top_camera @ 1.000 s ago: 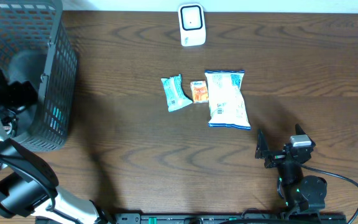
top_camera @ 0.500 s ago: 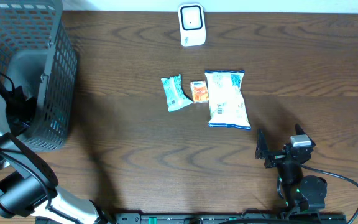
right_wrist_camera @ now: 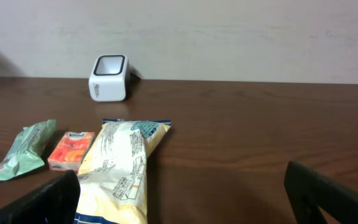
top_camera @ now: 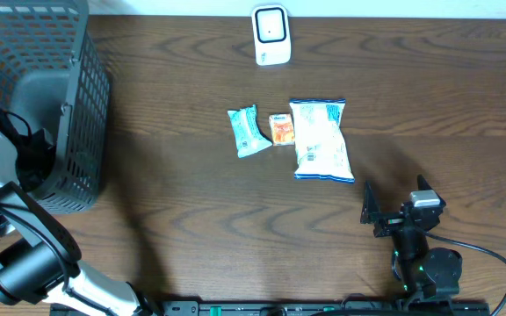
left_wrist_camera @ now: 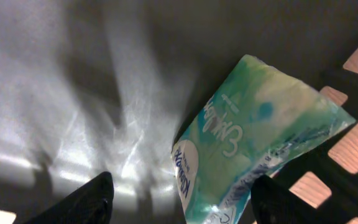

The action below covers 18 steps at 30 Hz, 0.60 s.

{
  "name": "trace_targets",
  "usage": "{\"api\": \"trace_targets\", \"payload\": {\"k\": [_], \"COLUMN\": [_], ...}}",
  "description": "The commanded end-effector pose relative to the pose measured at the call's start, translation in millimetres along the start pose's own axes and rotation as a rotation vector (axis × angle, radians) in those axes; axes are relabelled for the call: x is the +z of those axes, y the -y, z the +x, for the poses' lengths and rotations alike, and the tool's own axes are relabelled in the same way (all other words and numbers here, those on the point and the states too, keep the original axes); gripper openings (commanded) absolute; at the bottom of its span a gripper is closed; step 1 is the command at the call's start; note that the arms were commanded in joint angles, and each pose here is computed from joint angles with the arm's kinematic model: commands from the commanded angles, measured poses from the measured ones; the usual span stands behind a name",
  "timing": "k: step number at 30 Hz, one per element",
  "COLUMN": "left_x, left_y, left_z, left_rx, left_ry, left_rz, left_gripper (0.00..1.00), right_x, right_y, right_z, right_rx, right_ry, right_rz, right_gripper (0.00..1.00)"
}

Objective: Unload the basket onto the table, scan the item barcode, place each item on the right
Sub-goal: 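Grasp the light-green tissue pack in the basket with the left gripper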

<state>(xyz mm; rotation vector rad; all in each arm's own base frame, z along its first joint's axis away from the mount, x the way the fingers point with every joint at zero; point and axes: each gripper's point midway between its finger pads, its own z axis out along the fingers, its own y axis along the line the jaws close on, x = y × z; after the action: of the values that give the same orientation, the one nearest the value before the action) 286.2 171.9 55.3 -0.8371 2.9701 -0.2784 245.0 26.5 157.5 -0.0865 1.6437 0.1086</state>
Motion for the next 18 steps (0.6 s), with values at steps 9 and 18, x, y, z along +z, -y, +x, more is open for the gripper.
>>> {"api": "trace_targets", "payload": {"k": [9, 18], "left_x": [18, 29], "left_y": [-1, -3], "left_z": [-1, -8], "left_rx": [-0.025, -0.064], "left_ry": [-0.022, -0.014], "left_rz": [0.018, 0.017], "left_gripper": [0.36, 0.08], "right_x": [0, 0], "right_y": [-1, -1], "right_z": [1, 1], "right_rx": [0.006, 0.006], "right_ry": [0.0, 0.0], "right_rz": [-0.005, -0.005], "right_gripper": [0.99, 0.99]}}
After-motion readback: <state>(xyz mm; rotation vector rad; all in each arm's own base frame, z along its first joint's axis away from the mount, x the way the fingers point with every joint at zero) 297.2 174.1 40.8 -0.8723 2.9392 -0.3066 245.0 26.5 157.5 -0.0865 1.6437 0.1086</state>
